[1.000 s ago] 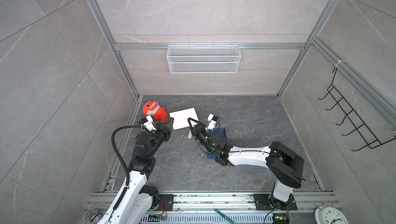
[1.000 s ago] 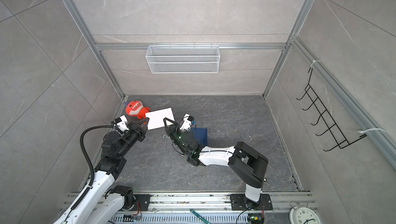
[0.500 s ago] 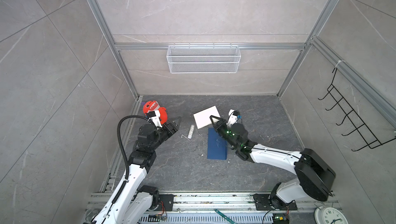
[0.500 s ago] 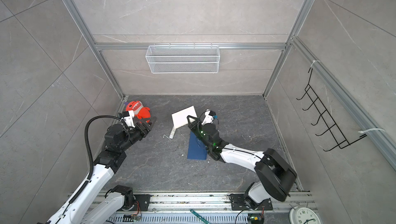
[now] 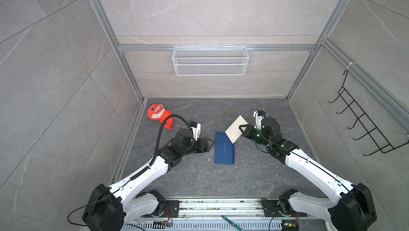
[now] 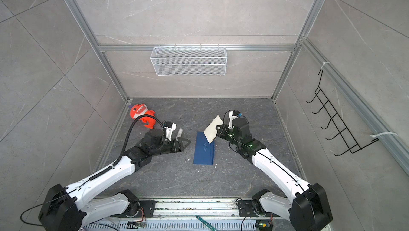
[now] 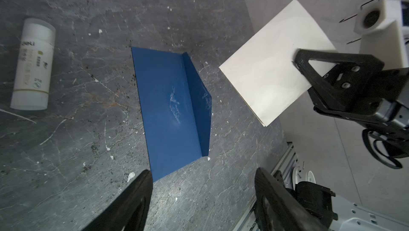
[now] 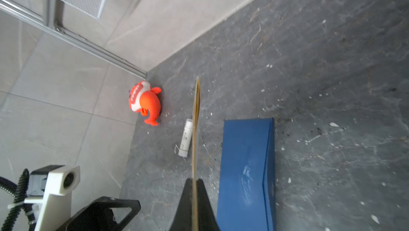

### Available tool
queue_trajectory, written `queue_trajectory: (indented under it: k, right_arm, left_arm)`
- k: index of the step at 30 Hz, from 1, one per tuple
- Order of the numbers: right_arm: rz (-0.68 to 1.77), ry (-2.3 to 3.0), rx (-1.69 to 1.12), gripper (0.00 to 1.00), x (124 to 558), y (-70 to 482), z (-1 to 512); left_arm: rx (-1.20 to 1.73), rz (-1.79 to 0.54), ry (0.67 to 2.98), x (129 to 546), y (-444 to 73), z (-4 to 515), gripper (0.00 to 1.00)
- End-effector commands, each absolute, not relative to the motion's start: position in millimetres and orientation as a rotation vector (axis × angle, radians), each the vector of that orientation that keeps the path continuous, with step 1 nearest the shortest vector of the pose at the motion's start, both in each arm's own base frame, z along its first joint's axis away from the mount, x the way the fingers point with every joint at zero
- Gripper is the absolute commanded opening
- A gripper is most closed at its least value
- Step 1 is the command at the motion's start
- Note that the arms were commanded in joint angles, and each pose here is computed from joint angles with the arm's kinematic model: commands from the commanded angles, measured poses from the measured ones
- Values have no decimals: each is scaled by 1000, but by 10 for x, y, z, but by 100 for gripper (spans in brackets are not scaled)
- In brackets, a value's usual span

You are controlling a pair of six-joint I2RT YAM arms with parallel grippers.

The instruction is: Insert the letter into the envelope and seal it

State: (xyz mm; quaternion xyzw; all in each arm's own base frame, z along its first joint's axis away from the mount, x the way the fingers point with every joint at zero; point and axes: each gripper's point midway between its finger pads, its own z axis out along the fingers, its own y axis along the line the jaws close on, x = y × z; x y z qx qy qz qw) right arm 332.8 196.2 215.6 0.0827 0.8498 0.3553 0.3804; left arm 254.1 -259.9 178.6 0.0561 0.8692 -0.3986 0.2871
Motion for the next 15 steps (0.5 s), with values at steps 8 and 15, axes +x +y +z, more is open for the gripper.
queue_trajectory:
  k: [8,15]
  right_arm:
    - [768,2425,53,0,3338,1851,1551]
    - [670,2468,30,0,3406,1727,1407]
  left_arm:
    - [179,-1096,2334,2662,-2978,1614,68]
    - [180,-1075,2401,2675,-3107,1294,58]
